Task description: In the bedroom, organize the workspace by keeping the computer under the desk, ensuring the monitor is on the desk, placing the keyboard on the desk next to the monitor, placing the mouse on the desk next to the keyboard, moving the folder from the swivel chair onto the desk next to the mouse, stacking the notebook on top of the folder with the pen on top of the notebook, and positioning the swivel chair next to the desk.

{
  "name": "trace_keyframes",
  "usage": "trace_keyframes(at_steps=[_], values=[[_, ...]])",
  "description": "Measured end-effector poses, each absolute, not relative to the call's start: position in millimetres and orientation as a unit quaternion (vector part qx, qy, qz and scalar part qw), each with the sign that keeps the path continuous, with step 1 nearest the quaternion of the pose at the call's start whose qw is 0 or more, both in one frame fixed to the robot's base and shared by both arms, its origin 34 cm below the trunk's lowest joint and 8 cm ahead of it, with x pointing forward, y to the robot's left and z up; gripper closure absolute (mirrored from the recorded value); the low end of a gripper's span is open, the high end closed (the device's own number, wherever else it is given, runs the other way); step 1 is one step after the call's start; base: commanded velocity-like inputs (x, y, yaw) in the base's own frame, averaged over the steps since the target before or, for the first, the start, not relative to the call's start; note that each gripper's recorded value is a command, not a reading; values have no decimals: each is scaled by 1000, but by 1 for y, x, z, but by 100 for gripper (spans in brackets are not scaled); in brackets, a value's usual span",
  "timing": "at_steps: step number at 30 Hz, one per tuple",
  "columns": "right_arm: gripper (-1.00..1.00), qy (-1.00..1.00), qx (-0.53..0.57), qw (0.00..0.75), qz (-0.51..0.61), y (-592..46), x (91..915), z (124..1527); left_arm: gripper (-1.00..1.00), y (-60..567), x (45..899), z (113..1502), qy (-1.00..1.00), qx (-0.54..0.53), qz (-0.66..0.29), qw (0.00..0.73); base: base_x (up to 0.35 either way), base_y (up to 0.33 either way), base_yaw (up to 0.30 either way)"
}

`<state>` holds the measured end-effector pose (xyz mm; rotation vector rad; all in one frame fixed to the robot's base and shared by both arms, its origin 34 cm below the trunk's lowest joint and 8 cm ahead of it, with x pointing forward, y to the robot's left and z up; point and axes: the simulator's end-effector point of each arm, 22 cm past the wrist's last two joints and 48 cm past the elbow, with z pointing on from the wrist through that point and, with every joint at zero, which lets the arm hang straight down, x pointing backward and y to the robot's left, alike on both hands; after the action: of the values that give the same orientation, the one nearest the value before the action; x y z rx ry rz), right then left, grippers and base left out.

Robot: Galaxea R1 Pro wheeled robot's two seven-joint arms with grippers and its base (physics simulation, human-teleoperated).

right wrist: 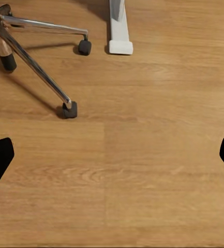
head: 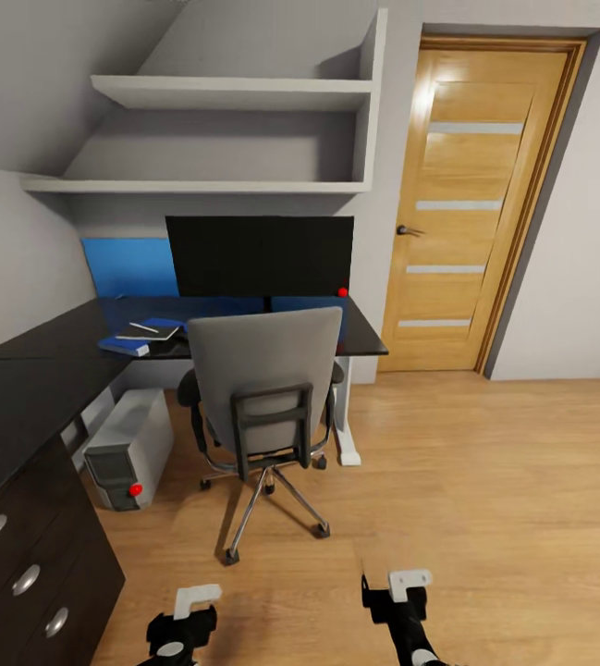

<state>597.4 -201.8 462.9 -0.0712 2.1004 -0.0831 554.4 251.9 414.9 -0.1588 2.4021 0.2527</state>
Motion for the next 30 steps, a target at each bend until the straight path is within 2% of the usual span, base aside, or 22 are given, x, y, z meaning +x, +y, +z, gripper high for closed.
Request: trace_keyframes(at_steps=[14, 22, 26, 30], values=[[-100, 894, -32, 445, -35, -204, 534, 447, -100, 266, 458, 393, 949, -84, 107, 284, 0, 0, 0], [-100, 912, -34, 407, -37, -209, 480, 433, -100, 303, 419, 398, 944, -90, 132, 290, 0, 0, 0], [-100, 913, -34, 405, -37, -209, 478, 439, -100, 328, 401, 404, 940, -89, 149, 295, 0, 0, 0], [-100, 913, -34, 404, -37, -209, 478, 447, -100, 324, 402, 412, 939, -83, 131, 308, 0, 0, 0]])
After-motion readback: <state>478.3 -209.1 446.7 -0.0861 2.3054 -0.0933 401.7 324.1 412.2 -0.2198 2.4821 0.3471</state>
